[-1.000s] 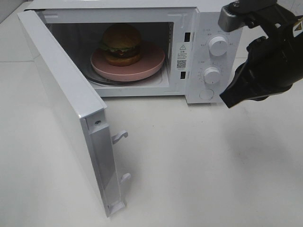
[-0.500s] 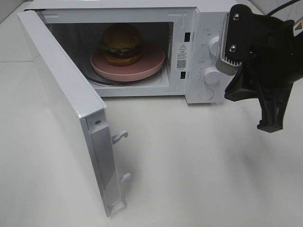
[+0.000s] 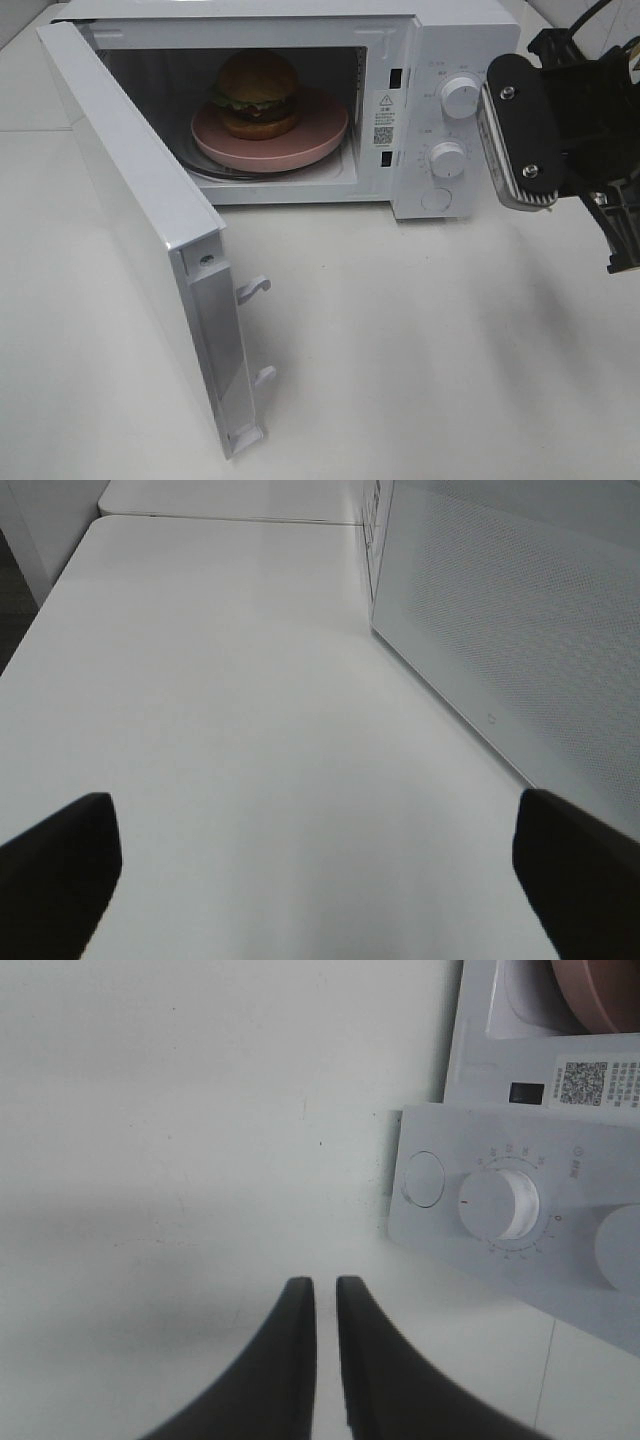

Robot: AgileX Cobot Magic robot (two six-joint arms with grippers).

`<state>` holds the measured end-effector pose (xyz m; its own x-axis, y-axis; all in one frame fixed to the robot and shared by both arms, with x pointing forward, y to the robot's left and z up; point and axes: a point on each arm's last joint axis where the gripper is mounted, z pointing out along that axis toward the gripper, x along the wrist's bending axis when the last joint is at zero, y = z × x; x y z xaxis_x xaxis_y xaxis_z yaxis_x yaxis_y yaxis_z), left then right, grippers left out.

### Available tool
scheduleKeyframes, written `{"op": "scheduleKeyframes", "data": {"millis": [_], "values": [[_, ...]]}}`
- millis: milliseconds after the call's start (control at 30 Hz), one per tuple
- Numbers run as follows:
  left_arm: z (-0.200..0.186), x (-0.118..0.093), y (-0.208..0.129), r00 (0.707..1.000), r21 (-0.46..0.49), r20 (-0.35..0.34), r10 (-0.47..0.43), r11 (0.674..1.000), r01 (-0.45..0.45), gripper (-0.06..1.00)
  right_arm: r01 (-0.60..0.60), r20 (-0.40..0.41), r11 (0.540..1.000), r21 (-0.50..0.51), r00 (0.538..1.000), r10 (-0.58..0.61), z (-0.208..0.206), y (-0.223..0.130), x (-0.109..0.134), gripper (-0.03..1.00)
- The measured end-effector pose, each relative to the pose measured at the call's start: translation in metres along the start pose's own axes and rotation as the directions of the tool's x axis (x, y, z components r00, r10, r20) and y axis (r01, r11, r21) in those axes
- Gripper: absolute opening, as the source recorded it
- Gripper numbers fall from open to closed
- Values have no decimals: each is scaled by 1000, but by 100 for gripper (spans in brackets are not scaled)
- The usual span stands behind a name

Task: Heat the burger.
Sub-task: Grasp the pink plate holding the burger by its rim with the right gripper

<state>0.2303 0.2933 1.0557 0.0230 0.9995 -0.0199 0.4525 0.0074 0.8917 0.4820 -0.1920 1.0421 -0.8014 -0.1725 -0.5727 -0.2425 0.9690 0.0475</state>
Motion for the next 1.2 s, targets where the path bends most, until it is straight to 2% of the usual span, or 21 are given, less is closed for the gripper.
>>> {"op": "scheduleKeyframes", "data": {"millis": [133,233,267,300,367,400,433,467,500,533,567,600,667,700,867,1200], "values": [[0,0,0,1000,0,0,0,1000,0,99,32,3,999,3,999,-32,0,3,0,14],[0,0,0,1000,0,0,0,1000,0,99,53,-1,999,1,999,-53,3,10,2,19],[0,0,0,1000,0,0,0,1000,0,99,30,-3,1000,-3,1000,-30,8,15,2,26],[0,0,0,1000,0,0,0,1000,0,99,30,-3,1000,-3,1000,-30,8,15,2,26],[0,0,0,1000,0,0,0,1000,0,99,-13,-8,1000,-4,1000,13,15,18,2,41],[0,0,0,1000,0,0,0,1000,0,99,-13,-8,1000,-4,1000,13,15,18,2,41],[0,0,0,1000,0,0,0,1000,0,99,-26,-6,1000,-7,1000,26,19,21,2,53],[0,0,0,1000,0,0,0,1000,0,99,-34,-6,999,-4,999,34,21,21,2,61],[0,0,0,1000,0,0,0,1000,0,99,-34,-6,999,-4,999,34,21,21,2,61],[0,0,0,1000,0,0,0,1000,0,99,-45,-6,999,-4,999,45,25,23,0,75],[0,0,0,1000,0,0,0,1000,0,99,-45,-6,999,-4,999,45,25,23,0,75],[0,0,0,1000,0,0,0,1000,0,99,-56,-4,998,-5,998,56,29,24,-4,86],[0,0,0,1000,0,0,0,1000,0,99,-57,-2,998,-6,998,57,30,25,-7,90],[0,0,0,1000,0,0,0,1000,0,99,-50,3,999,-8,999,50,33,29,-12,95],[0,0,0,1000,0,0,0,1000,0,99,-6,15,1000,-17,1000,7,44,49,-25,99],[0,0,0,1000,0,0,0,1000,0,99,40,26,999,-26,999,-39,74,83,-46,98]]}}
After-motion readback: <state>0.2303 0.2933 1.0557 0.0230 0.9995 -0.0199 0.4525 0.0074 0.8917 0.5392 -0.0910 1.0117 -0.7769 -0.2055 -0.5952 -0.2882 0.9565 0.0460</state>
